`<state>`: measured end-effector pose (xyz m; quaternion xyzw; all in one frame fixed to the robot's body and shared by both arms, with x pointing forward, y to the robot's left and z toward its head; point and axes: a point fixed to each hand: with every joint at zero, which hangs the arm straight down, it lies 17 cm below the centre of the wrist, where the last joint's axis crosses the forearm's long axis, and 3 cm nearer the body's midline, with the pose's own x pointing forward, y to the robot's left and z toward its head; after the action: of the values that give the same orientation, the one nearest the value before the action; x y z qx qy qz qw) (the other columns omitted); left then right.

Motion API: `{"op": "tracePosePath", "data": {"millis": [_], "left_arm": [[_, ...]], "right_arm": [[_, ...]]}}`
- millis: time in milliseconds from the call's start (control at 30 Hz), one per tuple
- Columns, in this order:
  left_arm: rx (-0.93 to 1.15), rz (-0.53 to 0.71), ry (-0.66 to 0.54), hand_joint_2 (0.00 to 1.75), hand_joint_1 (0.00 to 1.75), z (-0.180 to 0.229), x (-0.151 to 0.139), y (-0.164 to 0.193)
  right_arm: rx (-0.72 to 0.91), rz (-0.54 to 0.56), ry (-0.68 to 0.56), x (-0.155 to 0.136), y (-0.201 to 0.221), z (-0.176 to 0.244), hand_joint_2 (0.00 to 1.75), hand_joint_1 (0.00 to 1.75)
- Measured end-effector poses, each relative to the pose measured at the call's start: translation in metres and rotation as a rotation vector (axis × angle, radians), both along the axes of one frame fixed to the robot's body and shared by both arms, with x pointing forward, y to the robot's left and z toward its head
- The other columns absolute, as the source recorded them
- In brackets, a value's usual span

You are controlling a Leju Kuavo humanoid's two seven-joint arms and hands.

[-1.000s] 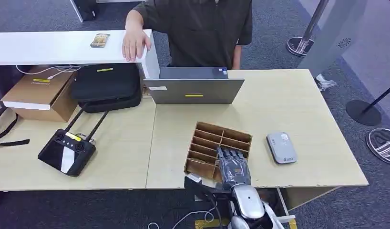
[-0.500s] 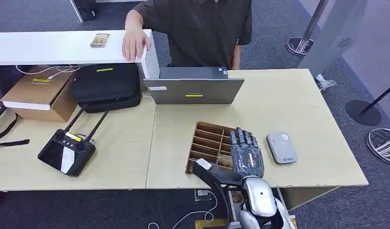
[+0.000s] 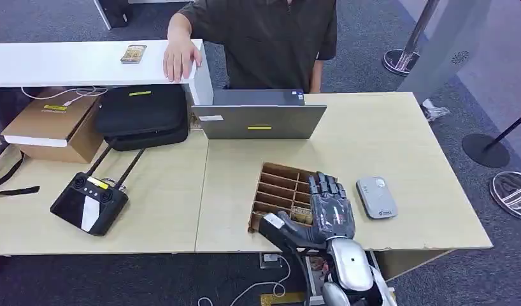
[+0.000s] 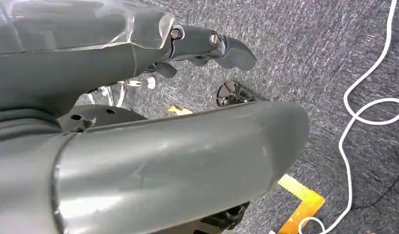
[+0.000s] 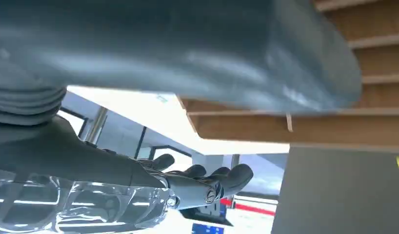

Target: Pass the card to the sensor for recognition and then transmit it.

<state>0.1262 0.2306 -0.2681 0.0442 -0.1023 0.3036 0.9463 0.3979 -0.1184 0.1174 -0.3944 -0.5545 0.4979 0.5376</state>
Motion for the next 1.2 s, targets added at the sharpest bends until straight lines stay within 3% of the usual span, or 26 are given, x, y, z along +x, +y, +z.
{"op": "tracePosePath", "data": {"millis": [467, 500, 1200], "left_arm": [[-0.001, 0.01, 0.018, 0.0, 0.0, -0.001, -0.003, 0.001], [-0.001, 0.009, 0.018, 0.0, 0.0, -0.001, -0.003, 0.001], [0.009, -0.012, 0.005, 0.0, 0.0, 0.0, 0.002, 0.001]], "right_arm": [[-0.004, 0.067, 0.045, -0.025, 0.006, -0.003, 0.0, 0.0], [-0.005, 0.069, 0.045, -0.025, 0.006, -0.003, 1.75, 0.0], [0.127, 0.089, -0.037, -0.01, 0.02, 0.011, 1.75, 0.0]]}}
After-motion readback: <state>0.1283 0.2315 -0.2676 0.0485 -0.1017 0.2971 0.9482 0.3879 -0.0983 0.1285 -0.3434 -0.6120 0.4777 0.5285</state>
